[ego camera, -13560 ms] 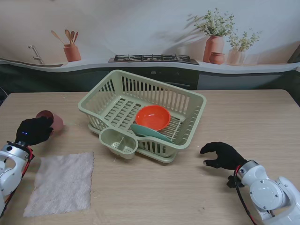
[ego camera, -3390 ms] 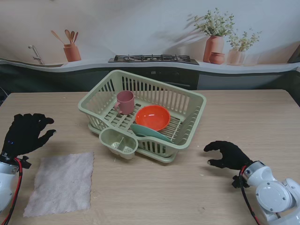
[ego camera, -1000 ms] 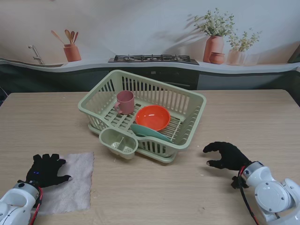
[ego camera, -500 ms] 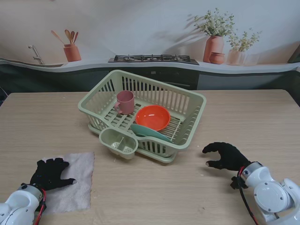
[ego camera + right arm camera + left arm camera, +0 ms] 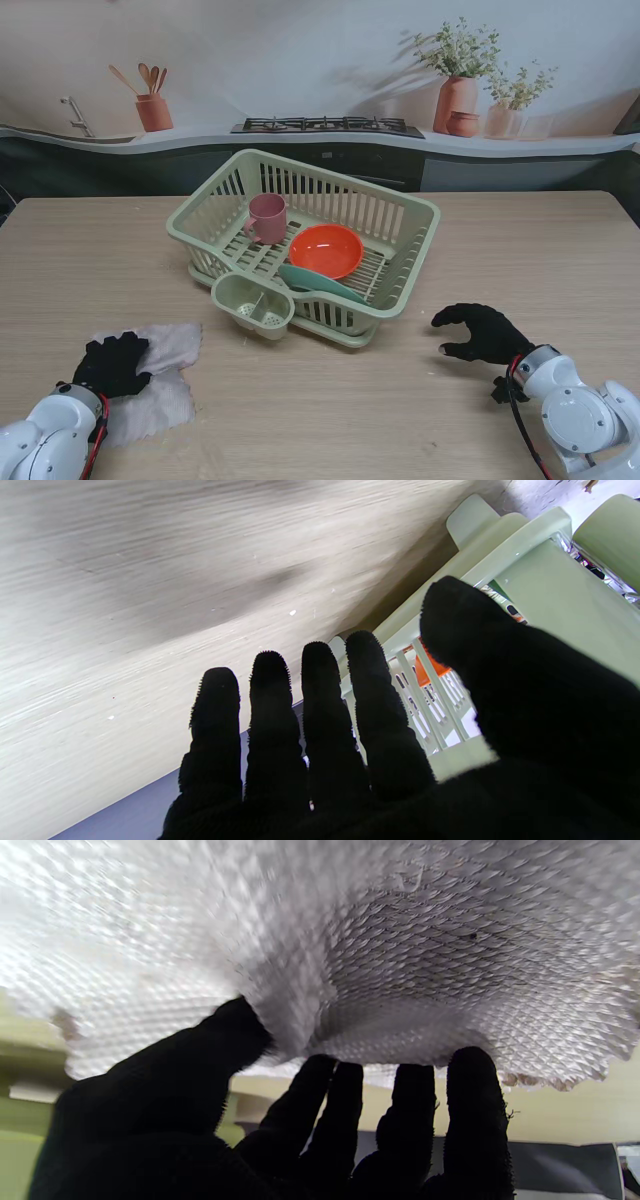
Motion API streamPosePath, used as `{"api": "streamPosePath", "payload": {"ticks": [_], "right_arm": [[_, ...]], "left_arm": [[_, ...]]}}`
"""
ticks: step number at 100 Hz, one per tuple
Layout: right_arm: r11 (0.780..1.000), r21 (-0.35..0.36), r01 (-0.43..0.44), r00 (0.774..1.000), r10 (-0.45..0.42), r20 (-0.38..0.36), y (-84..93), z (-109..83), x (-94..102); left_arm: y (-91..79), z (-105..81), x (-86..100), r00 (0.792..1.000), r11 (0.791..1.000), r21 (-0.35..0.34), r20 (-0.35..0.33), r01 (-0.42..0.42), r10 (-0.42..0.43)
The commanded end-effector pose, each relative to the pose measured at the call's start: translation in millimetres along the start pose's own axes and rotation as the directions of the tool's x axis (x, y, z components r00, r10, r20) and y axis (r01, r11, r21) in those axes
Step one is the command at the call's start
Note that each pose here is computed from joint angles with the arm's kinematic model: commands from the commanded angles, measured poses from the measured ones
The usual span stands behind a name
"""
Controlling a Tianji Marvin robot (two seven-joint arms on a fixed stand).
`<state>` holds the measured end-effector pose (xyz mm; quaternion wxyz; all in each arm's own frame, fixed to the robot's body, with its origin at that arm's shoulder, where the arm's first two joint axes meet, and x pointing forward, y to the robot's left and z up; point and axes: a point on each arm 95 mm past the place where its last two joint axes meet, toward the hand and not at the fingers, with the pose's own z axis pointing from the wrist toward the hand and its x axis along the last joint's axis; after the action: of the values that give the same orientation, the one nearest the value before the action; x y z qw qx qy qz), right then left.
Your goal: Clear dishes and wipe the table
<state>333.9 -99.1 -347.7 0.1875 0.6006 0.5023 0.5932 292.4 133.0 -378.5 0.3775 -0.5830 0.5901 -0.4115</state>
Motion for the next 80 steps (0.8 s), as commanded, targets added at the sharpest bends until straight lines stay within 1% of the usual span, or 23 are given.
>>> {"api": "streamPosePath", "payload": {"ticks": [1,14,25,37,47,58,70,80], "right_arm": [[1.000,0.014,0.003,1.000,-0.003,-0.006,-1.7,-0.5,1.6],[1.000,0.012,0.003,1.000,-0.003,-0.008,-1.3,-0.3,1.8],[1.000,0.011,0.003,1.000,-0.003,-0.010,-0.9,-0.3,1.8],[1.000,0.008,0.004,1.000,-0.004,-0.012,-0.2,-0.5,1.7],[1.000,0.006,0.004,1.000,-0.004,-0.013,0.1,-0.7,1.6],[1.000,0.005,0.003,1.000,-0.003,-0.013,0.1,-1.1,1.5],[1.000,0.002,0.001,1.000,-0.001,-0.014,0.7,-1.3,1.6],[1.000,-0.001,0.002,1.000,-0.002,-0.015,1.4,-1.5,1.3]], "left_arm": [[30.7,-3.1,-6.9,1.000,0.995,-0.097,0.025,0.001,0.001],[32.9,0.7,-7.6,1.000,0.997,-0.080,0.028,-0.002,0.005],[33.4,4.9,-8.5,1.000,0.999,-0.034,0.023,0.002,-0.002],[29.5,11.2,-10.0,1.000,1.000,0.017,0.004,0.003,-0.003],[21.6,18.3,-13.3,1.000,0.998,0.056,-0.019,-0.006,0.007],[8.3,29.2,-17.0,0.999,0.996,0.093,-0.051,-0.016,0.021],[-5.8,43.9,-20.9,0.998,0.994,0.104,-0.061,-0.024,0.030],[-13.0,54.5,-21.6,0.998,0.995,0.095,-0.061,-0.021,0.027]]}}
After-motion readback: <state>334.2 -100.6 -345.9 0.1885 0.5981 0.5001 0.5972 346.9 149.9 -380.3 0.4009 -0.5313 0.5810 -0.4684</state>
